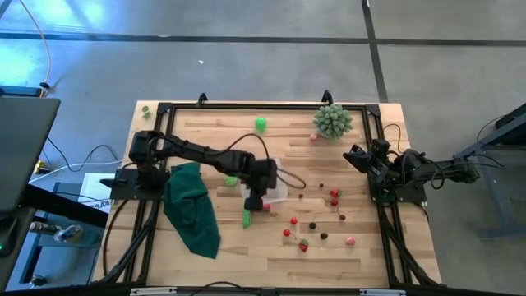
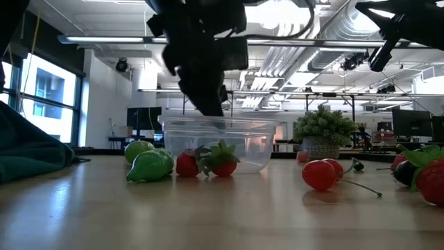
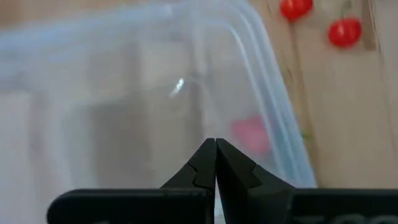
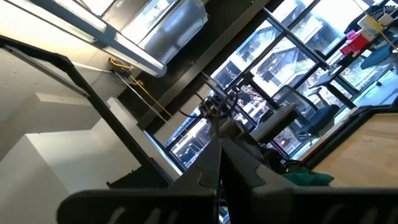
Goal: Pick and placing Produce into tupperware
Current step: Move the transparent bin to the center of the table
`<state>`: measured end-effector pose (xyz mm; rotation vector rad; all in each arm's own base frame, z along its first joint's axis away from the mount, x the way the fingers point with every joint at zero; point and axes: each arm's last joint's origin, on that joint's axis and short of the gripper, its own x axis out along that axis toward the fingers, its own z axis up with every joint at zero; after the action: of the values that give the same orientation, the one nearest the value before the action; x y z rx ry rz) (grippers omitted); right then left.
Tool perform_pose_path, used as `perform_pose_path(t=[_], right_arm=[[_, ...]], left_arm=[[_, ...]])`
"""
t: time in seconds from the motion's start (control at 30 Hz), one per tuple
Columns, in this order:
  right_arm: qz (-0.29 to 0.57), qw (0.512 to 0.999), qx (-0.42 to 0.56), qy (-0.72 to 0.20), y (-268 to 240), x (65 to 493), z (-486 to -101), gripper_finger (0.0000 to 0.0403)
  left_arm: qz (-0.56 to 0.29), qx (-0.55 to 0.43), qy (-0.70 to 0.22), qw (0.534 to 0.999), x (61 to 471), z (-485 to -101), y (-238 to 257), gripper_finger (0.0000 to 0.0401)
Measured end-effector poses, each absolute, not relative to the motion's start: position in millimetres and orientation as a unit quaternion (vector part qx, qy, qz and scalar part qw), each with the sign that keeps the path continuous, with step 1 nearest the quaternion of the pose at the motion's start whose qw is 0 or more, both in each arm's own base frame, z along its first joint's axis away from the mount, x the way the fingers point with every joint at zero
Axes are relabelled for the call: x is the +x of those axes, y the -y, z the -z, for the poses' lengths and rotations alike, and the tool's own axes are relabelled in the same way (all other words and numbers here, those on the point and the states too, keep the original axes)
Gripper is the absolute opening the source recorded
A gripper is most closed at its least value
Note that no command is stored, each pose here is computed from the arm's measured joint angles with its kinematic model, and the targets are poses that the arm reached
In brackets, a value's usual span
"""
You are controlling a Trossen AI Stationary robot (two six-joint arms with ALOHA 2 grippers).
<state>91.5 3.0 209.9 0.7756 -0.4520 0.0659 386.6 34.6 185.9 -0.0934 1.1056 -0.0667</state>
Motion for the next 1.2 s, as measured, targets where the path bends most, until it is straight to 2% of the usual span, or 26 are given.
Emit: perform_pose_path(t=[0.27, 0.47, 0.63, 0.8, 1.03, 1.2], right_arm=[[-0.033, 0.901, 0.374, 0.216, -3, 92, -210, 0.0], [-0.035, 0.903, 0.373, 0.21, -3, 92, -209, 0.0], [-0.033, 0.905, 0.372, 0.205, -3, 93, -208, 0.0], [-0.031, 0.907, 0.371, 0.199, -3, 93, -207, 0.0], [-0.032, 0.907, 0.369, 0.199, -4, 93, -207, 0.0], [-0.032, 0.908, 0.368, 0.197, -4, 93, -206, 0.0]], left_arm=[[-0.015, -0.025, -0.54, 0.841, 377, -191, -85, 0.0001], [-0.016, -0.009, -0.588, 0.809, 359, -186, -111, 0.0001], [-0.008, 0.015, -0.591, 0.806, 353, -186, -127, 0.0001], [-0.004, 0.044, -0.573, 0.818, 355, -188, -136, 0.0001], [0.009, 0.037, -0.542, 0.839, 358, -190, -142, 0.0001], [0.057, 0.03, -0.522, 0.851, 365, -191, -126, 0.0001]])
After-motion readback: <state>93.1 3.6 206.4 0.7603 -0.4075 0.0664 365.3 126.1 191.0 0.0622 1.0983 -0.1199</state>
